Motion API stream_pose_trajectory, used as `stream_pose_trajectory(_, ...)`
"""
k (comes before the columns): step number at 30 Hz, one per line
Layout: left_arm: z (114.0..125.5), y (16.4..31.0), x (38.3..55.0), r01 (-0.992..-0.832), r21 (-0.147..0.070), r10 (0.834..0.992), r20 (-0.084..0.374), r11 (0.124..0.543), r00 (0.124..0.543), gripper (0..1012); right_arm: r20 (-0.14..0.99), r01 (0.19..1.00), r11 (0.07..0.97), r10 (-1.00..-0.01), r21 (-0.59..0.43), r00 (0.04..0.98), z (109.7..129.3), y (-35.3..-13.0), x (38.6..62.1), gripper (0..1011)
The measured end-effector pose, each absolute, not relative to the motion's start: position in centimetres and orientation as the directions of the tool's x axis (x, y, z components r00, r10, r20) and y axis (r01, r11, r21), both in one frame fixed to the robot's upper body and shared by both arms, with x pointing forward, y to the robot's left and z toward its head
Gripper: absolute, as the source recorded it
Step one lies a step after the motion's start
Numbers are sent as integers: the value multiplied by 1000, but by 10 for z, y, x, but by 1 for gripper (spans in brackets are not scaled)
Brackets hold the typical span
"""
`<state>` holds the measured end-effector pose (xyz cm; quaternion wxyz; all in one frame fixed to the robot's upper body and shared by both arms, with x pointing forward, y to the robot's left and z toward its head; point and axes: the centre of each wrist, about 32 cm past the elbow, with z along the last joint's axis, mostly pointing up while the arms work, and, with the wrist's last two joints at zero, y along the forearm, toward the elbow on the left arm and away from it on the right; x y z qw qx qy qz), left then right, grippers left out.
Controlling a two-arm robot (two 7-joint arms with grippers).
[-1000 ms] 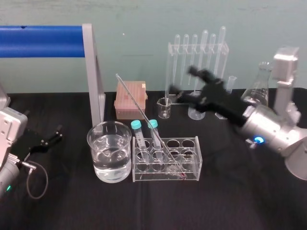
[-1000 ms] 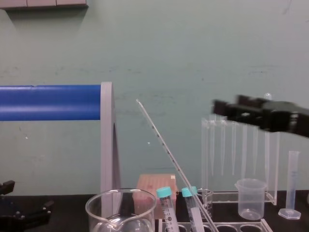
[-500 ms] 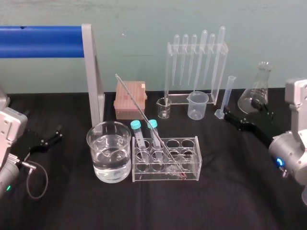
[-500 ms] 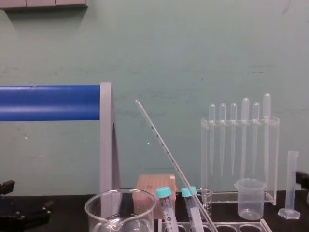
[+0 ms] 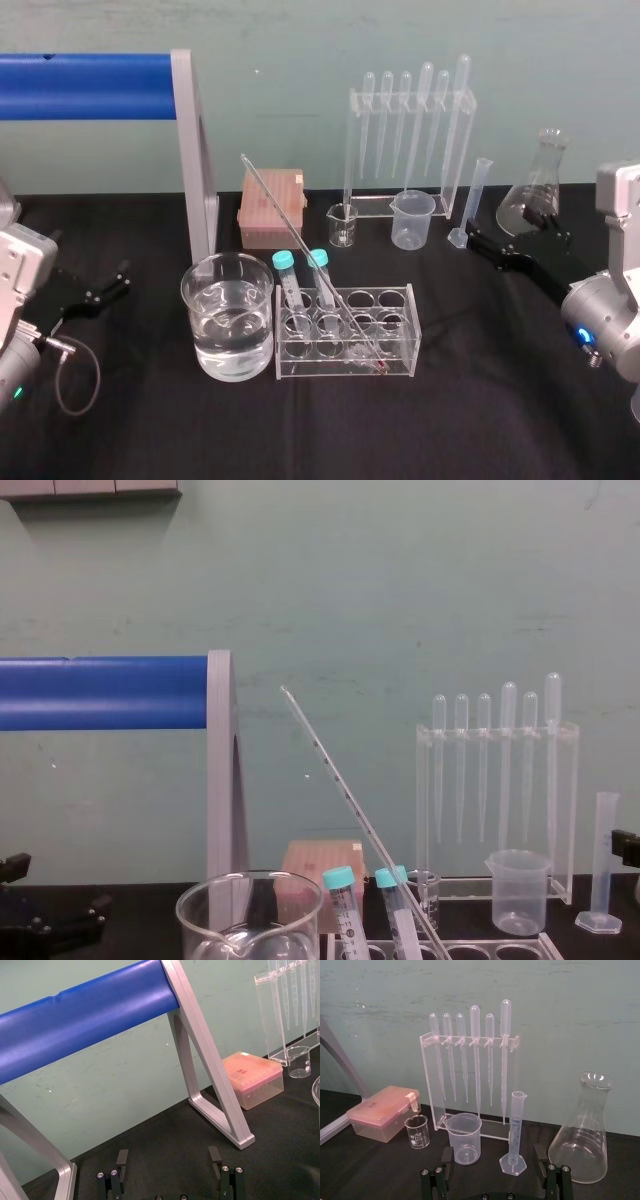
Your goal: Hold the thermometer with one hand and immerse one end into the beaker, then reinsert it into the test tube rack.
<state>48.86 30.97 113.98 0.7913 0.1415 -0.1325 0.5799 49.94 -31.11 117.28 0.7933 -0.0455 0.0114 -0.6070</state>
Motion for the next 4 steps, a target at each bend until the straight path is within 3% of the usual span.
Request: stream_pose_trajectory(4, 1140, 310, 489, -955, 70, 880, 374, 287, 292, 1008, 37, 962, 262, -963, -83, 265, 1174, -311, 500, 1003)
